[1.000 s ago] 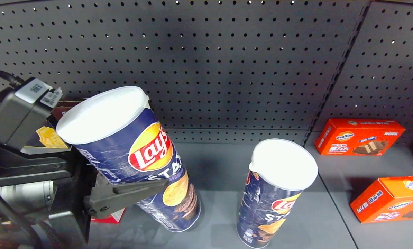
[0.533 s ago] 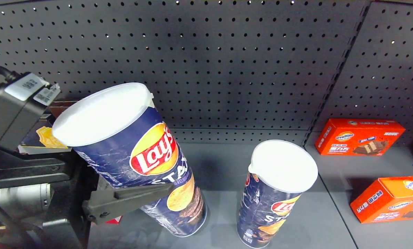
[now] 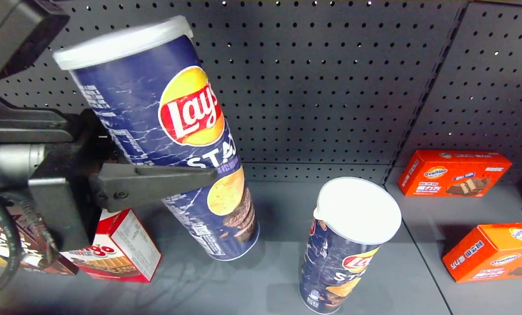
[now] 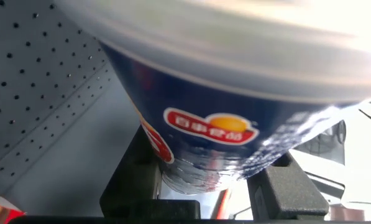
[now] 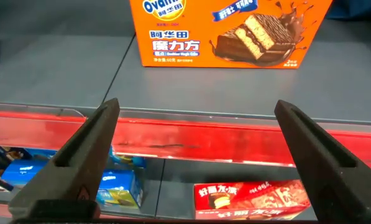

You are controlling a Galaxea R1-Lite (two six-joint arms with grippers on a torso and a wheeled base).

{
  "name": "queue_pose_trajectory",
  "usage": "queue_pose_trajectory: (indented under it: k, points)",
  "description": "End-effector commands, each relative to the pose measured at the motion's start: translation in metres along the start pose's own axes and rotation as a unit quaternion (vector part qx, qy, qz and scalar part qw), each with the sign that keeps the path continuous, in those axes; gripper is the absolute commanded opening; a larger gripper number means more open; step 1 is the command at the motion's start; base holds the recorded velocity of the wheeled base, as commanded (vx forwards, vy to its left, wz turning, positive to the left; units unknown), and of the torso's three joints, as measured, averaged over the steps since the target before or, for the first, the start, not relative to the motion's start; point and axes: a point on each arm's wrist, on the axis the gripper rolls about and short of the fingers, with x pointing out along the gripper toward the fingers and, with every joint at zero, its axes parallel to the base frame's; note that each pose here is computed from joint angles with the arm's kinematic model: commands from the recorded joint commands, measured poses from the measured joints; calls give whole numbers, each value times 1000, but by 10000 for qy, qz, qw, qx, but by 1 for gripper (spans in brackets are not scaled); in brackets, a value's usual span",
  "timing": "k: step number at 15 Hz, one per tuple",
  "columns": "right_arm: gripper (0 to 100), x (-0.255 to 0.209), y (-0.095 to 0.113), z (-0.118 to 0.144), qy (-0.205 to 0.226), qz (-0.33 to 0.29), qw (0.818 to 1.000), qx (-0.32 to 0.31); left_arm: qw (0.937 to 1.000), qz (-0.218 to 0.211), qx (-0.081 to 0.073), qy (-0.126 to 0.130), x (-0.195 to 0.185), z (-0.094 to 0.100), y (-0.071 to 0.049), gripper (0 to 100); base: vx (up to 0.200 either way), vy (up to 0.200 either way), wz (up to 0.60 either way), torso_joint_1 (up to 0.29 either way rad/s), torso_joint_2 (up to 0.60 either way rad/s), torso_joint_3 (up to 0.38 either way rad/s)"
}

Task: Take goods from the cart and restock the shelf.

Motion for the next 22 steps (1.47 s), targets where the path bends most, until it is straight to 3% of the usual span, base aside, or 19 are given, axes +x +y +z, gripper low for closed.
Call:
queue_pose_trajectory:
  k: [1,5,9,13,14,16,22]
  points:
    - [100,0,0,0,7,5,10000,0,9997,7,-123,195,13,-7,10,0,0,0,0,0,0,0]
    - [100,0,0,0,7,-3,10000,0,9993,71,-159,329,31,-8,24,0,0,0,0,0,0,0]
    - [100,0,0,0,7,5,10000,0,9974,12,-347,631,56,-23,38,0,0,0,0,0,0,0]
    - [100,0,0,0,7,5,10000,0,9967,-56,-368,717,85,-24,55,0,0,0,0,0,0,0]
    - [100,0,0,0,7,-3,10000,0,9966,-49,-335,751,91,-27,59,0,0,0,0,0,0,0]
    - [100,0,0,0,7,-3,10000,0,9969,-40,-68,786,107,-35,71,0,0,0,0,0,0,0]
    - [100,0,0,0,7,5,10000,0,9961,-82,-10,881,136,-45,88,0,0,0,0,0,0,0]
